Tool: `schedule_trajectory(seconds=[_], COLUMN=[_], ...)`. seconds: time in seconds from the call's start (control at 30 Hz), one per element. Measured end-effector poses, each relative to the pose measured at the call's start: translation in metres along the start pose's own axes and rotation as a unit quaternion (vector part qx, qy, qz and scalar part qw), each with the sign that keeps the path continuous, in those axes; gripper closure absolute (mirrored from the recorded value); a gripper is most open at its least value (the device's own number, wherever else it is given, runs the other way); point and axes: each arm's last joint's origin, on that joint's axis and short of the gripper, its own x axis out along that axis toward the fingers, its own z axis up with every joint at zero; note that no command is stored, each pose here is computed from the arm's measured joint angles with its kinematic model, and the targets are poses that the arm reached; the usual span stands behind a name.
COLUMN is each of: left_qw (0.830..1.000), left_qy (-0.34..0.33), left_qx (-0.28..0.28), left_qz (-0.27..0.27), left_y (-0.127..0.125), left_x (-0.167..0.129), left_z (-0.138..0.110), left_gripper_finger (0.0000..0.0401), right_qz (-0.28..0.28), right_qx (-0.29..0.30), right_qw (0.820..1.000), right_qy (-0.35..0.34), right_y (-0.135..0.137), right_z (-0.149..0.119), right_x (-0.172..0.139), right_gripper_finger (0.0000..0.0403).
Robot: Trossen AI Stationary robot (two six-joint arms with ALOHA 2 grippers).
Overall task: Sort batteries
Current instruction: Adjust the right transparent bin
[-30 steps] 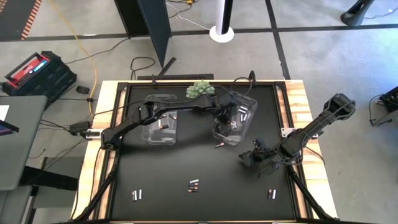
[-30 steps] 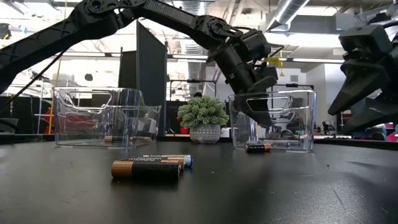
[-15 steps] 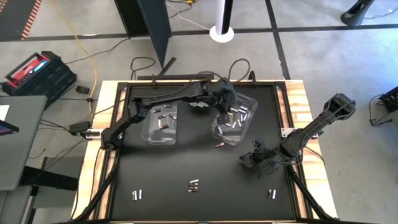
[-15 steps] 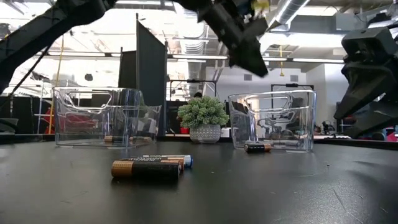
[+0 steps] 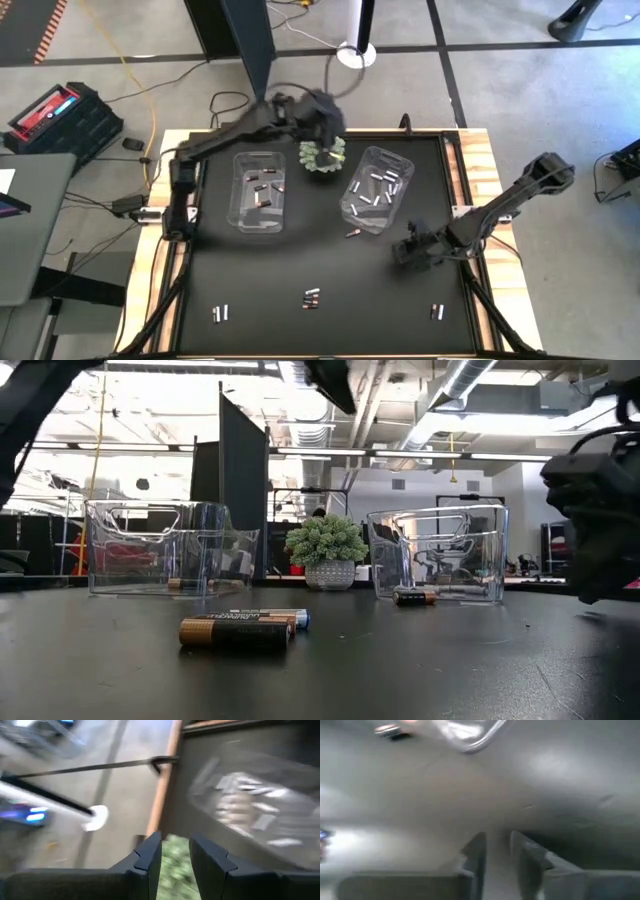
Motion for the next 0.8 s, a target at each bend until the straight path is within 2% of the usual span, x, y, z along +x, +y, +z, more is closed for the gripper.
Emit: schedule_trajectory(seconds=[0.1, 0.17, 0.27, 0.37, 0.43, 0.57, 0.8], left_qw=[0.996, 0.99, 0.979, 0.973, 0.972, 0.969, 0.952], left_qy=[-0.006, 0.006, 0.04, 0.056, 0.045, 0.007, -0.03], left_qx=[-0.04, -0.071, -0.124, -0.157, -0.171, -0.196, -0.269], left_qz=[-0.081, -0.125, -0.155, -0.159, -0.156, -0.149, -0.14], left_y=[0.02, 0.032, 0.046, 0.048, 0.048, 0.042, 0.025], left_x=[-0.019, -0.024, -0.025, -0.028, -0.032, -0.043, -0.067], left_z=[-0.013, -0.025, -0.042, -0.053, -0.056, -0.064, -0.101], left_gripper_finger=[0.0305, 0.0305, 0.0305, 0.0305, 0.0305, 0.0305, 0.0305], right_qz=[-0.06, -0.103, -0.167, -0.219, -0.224, -0.195, -0.169], right_qx=[-0.032, -0.066, -0.109, -0.121, -0.125, -0.118, -0.131], right_qw=[0.998, 0.992, 0.98, 0.966, 0.964, 0.972, 0.975], right_qy=[0.008, 0.011, 0.025, 0.059, 0.073, 0.059, 0.055], right_y=[0.003, 0.004, 0.004, -0.005, -0.012, -0.026, -0.055], right_z=[0.01, 0.019, 0.034, 0.052, 0.066, 0.098, 0.142], right_x=[-0.006, -0.012, -0.02, -0.021, -0.021, -0.024, -0.039], right_gripper_finger=[0.0366, 0.0391, 0.0389, 0.0394, 0.0398, 0.04, 0.0402])
